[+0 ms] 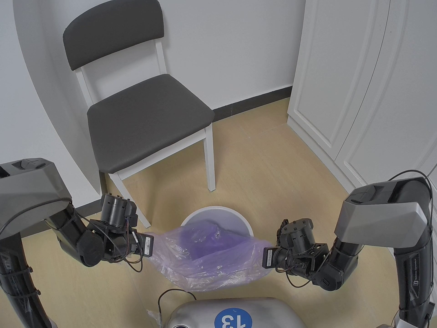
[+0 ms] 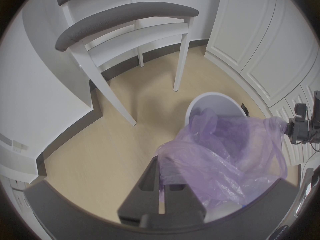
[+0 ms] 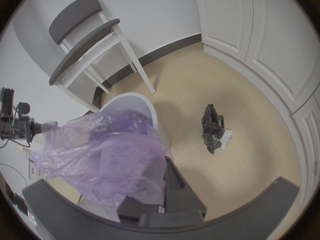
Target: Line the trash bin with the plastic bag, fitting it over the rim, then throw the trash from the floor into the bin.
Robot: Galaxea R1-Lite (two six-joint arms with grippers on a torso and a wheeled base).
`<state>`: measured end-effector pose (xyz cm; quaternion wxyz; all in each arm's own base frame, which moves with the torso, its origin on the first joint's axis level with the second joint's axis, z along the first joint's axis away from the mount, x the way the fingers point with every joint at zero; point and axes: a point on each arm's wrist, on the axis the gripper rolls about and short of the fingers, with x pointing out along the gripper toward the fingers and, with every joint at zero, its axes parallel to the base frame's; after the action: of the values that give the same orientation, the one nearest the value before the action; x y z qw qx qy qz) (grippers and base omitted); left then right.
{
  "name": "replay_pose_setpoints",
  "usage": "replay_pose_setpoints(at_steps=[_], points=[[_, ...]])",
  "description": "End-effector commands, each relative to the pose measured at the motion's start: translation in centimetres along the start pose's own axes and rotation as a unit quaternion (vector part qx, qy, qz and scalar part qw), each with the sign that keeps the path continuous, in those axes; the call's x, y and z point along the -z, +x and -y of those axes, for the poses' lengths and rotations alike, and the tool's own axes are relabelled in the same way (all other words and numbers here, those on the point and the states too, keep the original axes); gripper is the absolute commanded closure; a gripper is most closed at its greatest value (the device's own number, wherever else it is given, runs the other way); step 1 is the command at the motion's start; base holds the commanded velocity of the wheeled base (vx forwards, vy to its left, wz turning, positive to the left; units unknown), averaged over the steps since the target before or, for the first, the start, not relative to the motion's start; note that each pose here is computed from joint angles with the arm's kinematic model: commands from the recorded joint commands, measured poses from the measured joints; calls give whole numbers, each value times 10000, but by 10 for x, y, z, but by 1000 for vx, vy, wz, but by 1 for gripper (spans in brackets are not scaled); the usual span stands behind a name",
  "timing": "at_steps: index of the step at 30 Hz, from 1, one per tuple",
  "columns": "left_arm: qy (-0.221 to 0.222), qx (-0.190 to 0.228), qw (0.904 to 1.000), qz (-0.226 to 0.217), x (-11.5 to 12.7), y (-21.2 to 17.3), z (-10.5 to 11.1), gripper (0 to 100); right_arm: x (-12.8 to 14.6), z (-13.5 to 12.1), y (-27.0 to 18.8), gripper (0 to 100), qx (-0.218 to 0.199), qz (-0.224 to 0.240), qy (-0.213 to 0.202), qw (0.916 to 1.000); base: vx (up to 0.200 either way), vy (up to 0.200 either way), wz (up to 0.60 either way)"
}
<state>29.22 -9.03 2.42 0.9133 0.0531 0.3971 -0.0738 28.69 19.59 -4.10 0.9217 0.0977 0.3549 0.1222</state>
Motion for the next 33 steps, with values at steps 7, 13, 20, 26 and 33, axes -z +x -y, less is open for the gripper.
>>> replay_pose_setpoints(at_steps=[7,13,20,26,33], points=[[86,63,9999,-104,19,-28,4,100,17,4,-24,100,-192,-456,-360,9981,0,0,0],[107,63,9998,-164,20,-22,5,100,15,5,-20,100,-179,-433,-383,9982,0,0,0],[81,35,10000,-5,1,7,8,100,5,10,7,100,-100,-244,-289,9992,0,0,0],[118,25,9999,64,-15,44,15,100,-11,20,27,100,22,-32,-253,9997,0,0,0],[118,-141,9993,331,-35,69,11,100,-30,22,44,100,100,255,-148,9995,0,0,0]])
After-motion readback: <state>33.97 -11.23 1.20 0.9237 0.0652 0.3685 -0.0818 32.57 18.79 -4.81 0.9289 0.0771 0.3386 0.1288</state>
